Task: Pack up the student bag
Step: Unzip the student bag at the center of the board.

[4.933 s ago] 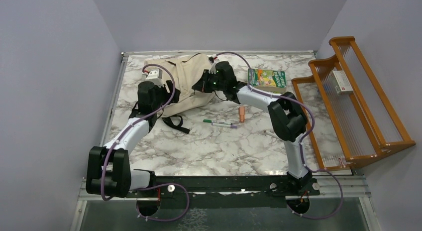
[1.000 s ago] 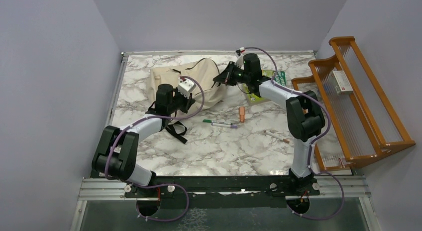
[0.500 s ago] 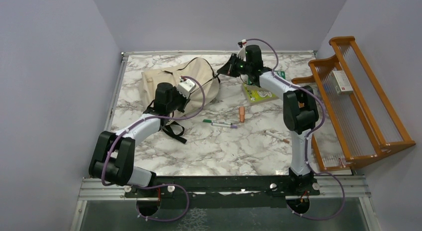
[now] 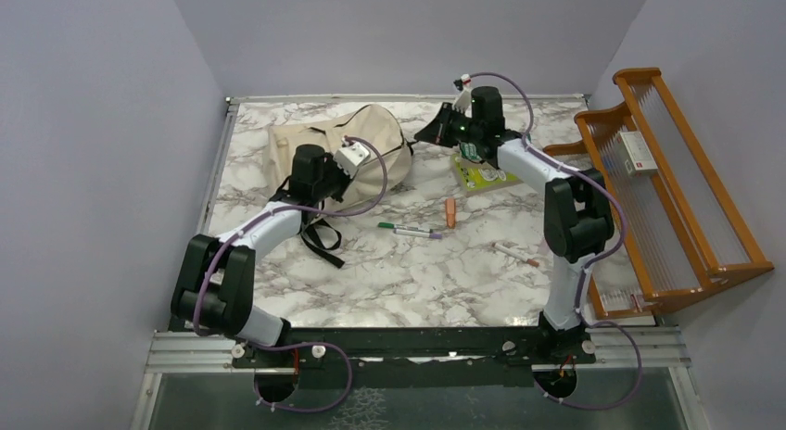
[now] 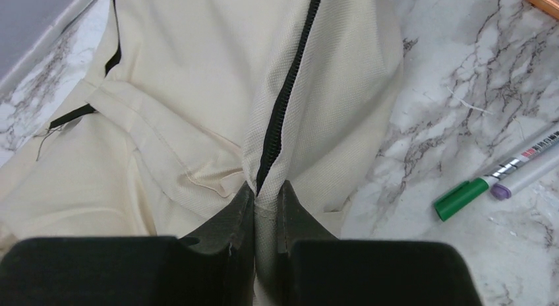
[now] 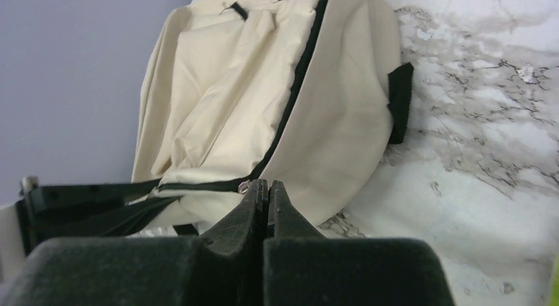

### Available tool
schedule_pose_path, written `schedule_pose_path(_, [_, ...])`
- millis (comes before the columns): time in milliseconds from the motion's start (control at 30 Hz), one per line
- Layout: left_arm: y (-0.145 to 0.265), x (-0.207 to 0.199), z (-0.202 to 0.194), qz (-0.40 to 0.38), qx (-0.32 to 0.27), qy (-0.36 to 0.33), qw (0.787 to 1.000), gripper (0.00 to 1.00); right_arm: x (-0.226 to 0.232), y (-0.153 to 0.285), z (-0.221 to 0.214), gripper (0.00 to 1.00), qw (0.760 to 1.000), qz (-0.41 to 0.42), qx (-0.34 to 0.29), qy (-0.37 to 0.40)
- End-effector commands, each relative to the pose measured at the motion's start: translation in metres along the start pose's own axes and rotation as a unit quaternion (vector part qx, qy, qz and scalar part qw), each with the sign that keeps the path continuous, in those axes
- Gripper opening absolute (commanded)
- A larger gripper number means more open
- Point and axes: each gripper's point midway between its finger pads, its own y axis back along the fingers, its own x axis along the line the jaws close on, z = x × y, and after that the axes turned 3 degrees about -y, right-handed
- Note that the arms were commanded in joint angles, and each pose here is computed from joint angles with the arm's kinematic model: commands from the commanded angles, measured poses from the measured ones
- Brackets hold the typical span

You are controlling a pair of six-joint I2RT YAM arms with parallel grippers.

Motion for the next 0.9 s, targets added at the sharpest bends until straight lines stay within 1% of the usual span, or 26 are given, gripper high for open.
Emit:
schedule_pose_path(0, [-0.016,0.033,0.017,0.012,-0.016,-0.052,0.998,0.00,0.032,0.046,0.042,0.01,0.996,0.028,-0.063,0.064])
schedule_pose_path(233, [-0.045,0.053,0.036,-0.047,-0.058,-0.065,0.995,0.01,0.043,0.071,0.006,0.01,0.997,0.049,-0.023,0.050])
schedule_pose_path(300, [-0.050,0.057,0.038,-0.055,-0.057,-0.062,0.995,0.09,0.044,0.077,-0.004,0.01,0.997,0.055,-0.018,0.040])
schedule_pose_path(400, [-0.050,0.055,0.043,-0.060,-0.070,-0.058,0.994,0.32,0.044,0.081,-0.013,0.01,0.998,0.059,-0.010,0.033])
schedule_pose_path(433, [-0.046,0.051,0.047,-0.065,-0.081,-0.053,0.993,0.35,0.043,0.081,-0.015,0.01,0.998,0.058,-0.009,0.033])
schedule_pose_path(533, [-0.030,0.029,0.059,-0.101,-0.122,-0.044,0.986,0.38,0.040,0.078,-0.017,0.01,0.998,0.057,-0.004,0.030])
schedule_pose_path(567, [-0.023,0.017,0.058,-0.118,-0.132,-0.041,0.983,0.40,0.041,0.077,-0.018,0.01,0.998,0.060,-0.001,0.029])
schedule_pose_path(600, [-0.015,0.009,0.066,-0.132,-0.151,-0.046,0.979,0.42,0.041,0.077,-0.017,0.01,0.998,0.064,0.000,0.029])
schedule_pose_path(667, [-0.002,-0.012,0.065,-0.157,-0.162,-0.056,0.972,0.44,0.044,0.074,-0.018,0.01,0.997,0.074,0.007,0.028])
schedule_pose_path(733, [0.007,-0.024,0.069,-0.162,-0.172,-0.078,0.969,0.48,0.046,0.073,-0.019,0.01,0.996,0.084,0.015,0.030])
schedule_pose_path(867, [0.013,-0.041,0.075,-0.174,-0.184,-0.106,0.962,0.56,0.049,0.071,-0.022,0.01,0.994,0.096,0.027,0.033])
